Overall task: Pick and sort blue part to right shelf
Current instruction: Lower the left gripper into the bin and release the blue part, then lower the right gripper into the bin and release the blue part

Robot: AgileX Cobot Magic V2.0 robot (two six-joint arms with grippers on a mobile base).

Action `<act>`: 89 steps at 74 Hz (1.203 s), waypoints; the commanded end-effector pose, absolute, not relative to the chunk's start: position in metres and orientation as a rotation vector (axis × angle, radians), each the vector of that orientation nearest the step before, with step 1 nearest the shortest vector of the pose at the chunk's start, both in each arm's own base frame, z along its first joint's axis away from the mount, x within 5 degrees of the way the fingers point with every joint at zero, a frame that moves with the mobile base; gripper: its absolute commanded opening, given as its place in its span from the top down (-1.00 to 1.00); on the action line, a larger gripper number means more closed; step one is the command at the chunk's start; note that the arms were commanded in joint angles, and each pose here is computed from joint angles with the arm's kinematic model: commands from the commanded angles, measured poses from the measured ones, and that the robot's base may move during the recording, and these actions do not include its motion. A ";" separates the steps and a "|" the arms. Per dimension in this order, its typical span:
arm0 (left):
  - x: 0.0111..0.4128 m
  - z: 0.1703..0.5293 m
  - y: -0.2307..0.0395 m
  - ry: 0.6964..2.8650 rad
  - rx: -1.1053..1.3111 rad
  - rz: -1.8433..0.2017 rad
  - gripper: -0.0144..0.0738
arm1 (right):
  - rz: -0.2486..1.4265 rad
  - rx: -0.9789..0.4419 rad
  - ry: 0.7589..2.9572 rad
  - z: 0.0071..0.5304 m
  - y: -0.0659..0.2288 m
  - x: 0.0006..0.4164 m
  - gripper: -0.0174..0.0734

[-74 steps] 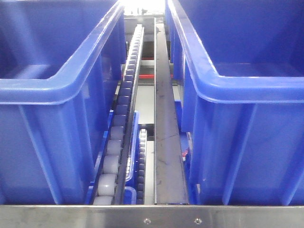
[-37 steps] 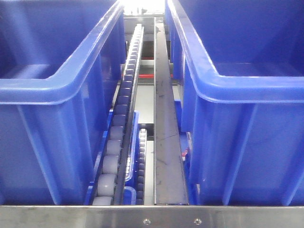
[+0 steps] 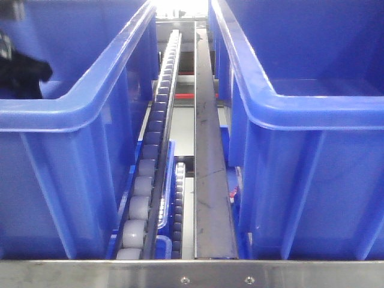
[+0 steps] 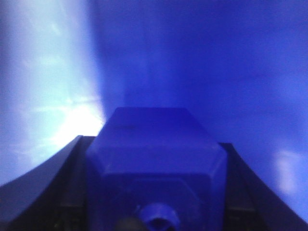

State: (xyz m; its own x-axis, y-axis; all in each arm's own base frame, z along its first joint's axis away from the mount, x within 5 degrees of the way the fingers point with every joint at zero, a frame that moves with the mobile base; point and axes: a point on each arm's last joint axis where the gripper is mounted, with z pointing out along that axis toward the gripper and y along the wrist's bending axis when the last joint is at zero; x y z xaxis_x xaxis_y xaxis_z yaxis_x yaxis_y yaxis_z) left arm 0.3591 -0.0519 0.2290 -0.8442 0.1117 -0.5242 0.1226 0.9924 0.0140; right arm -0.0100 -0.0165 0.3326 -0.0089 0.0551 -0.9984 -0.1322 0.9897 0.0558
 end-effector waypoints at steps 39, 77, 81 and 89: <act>0.361 0.265 -0.045 2.505 0.122 -0.030 -0.94 | 0.141 -0.068 1.462 0.346 -0.018 -0.017 0.01; 0.218 0.372 -0.027 2.103 0.094 -0.072 0.10 | 0.117 -0.109 1.743 0.354 0.001 0.047 0.01; 0.200 0.375 -0.024 2.057 0.092 -0.076 0.19 | 0.110 -0.115 1.783 0.359 0.005 0.060 0.01; 0.163 0.376 -0.020 1.963 0.088 -0.083 0.35 | 0.092 -0.129 1.878 0.368 0.013 0.091 0.01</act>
